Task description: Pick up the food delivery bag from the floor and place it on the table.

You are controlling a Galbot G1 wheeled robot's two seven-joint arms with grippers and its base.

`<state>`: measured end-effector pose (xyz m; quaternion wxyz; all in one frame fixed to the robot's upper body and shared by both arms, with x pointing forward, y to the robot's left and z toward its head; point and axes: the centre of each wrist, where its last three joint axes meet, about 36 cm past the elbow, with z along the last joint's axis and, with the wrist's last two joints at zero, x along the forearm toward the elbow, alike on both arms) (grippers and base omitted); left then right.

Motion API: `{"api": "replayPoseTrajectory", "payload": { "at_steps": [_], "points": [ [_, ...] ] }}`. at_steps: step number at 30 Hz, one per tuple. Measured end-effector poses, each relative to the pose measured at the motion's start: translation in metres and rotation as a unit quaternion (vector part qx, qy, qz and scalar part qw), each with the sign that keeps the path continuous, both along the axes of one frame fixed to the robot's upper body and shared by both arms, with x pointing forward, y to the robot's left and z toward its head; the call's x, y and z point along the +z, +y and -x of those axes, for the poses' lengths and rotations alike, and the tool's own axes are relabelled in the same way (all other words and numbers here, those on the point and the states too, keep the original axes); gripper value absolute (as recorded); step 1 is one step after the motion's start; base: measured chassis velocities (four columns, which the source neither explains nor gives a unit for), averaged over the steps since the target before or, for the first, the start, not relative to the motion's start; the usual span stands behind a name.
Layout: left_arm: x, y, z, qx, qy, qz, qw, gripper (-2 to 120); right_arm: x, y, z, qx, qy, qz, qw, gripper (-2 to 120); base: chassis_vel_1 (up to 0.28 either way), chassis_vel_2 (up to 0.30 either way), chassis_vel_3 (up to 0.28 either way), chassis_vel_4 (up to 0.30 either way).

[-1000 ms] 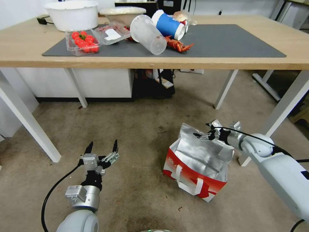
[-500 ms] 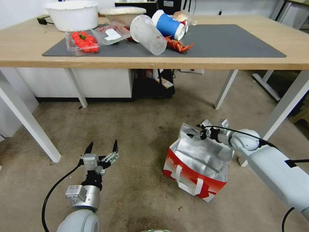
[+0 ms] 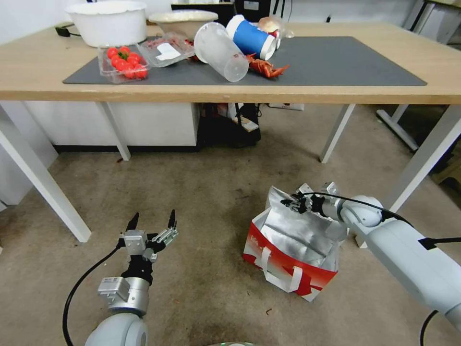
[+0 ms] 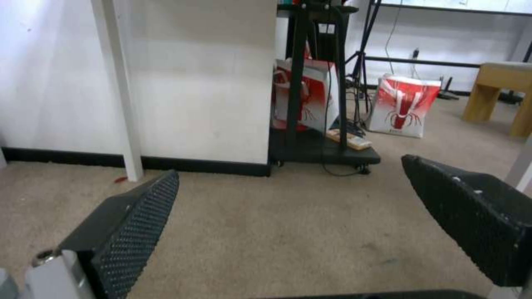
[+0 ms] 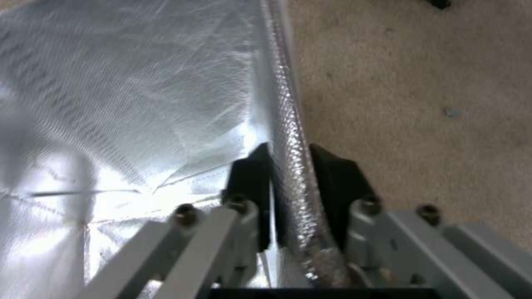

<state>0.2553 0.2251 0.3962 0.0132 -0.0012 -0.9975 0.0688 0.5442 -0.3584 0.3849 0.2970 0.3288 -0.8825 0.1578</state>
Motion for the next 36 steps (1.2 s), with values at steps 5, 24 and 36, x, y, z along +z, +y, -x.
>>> {"api": "replayPoseTrajectory", "payload": {
  "at_steps": [5, 24, 36],
  "points": [
    [0.0, 0.0, 0.0, 0.0, 0.0, 0.0, 1.0, 99, 0.002, -0.005, 0.0, -0.002, 0.001, -0.002, 1.0, 0, 0.0, 0.0, 0.0, 0.0],
    [0.001, 0.0, -0.001, 0.0, -0.002, 0.0, 1.0, 99, 0.046, -0.014, 0.033, 0.001, 0.011, -0.071, 0.997, 0, 0.0, 0.0, 0.0, 0.0],
    [0.0, -0.009, -0.006, -0.012, 0.0, 0.01, 0.9999, 99, 0.132, 0.022, 0.098, 0.076, 0.019, -0.144, 0.986, 0, 0.0, 0.0, 0.0, 0.0]
  ]
}}
